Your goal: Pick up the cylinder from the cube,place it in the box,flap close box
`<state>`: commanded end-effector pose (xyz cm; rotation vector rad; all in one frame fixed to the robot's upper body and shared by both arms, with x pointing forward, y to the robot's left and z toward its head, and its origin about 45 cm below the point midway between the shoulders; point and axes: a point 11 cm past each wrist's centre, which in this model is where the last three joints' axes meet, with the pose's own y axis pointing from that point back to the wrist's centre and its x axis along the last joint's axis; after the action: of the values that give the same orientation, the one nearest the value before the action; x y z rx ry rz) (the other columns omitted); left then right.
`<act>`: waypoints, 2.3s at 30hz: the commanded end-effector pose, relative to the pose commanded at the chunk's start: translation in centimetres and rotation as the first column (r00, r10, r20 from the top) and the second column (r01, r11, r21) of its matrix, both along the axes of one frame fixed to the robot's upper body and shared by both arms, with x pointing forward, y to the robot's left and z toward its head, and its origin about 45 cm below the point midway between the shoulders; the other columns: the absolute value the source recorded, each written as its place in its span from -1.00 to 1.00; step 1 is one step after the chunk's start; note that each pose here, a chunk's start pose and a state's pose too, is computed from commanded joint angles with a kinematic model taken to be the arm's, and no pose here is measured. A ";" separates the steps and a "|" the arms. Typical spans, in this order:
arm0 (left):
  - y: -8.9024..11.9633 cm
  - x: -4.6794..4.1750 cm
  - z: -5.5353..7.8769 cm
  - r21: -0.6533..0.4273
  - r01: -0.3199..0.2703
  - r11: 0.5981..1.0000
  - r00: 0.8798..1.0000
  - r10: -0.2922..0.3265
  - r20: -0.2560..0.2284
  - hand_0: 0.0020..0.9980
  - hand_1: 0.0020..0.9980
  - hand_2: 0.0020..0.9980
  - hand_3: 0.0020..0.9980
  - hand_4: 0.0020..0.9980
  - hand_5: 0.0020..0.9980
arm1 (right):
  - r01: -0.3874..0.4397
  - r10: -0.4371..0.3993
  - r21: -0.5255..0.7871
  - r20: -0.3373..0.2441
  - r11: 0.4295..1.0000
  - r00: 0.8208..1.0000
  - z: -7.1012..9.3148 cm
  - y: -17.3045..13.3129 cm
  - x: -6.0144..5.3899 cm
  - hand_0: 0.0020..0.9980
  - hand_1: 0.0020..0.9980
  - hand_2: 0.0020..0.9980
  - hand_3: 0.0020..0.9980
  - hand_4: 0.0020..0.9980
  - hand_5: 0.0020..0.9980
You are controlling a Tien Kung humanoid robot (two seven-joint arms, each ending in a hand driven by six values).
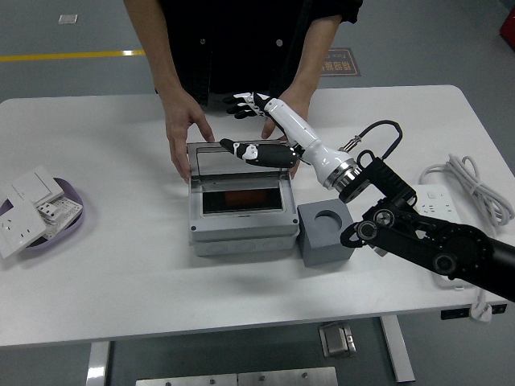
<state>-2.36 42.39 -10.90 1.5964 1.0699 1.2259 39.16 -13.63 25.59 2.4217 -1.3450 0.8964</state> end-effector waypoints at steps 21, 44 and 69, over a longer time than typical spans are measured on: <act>-0.1 0.18 0.0 -0.002 0.001 1.000 1.000 -0.001 0.003 0.23 0.27 0.26 0.26 0.37 -0.51 | -0.073 0.073 -0.209 -0.005 0.975 0.997 -2.9 -0.6 -1.1 0.46 0.32 0.32 0.34 0.38 -0.29; -0.2 -0.10 -0.1 -0.002 -0.003 1.000 1.000 0.003 0.000 0.23 0.27 0.26 0.27 0.37 -0.51 | -0.121 0.107 -0.185 -0.082 0.975 0.991 -4.3 -1.2 -4.5 0.35 0.31 0.32 0.34 0.37 -0.27; -0.3 -0.64 -0.1 -0.005 -0.005 1.000 1.000 0.005 -0.010 0.23 0.27 0.26 0.26 0.37 -0.51 | 0.195 -0.180 0.230 -0.084 0.953 0.980 -1.5 -10.4 -5.4 0.34 0.29 0.30 0.32 0.35 -0.27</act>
<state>-2.99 42.05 -11.01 1.5983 1.0830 1.2182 33.80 -24.06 24.08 2.4113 -1.7115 0.6387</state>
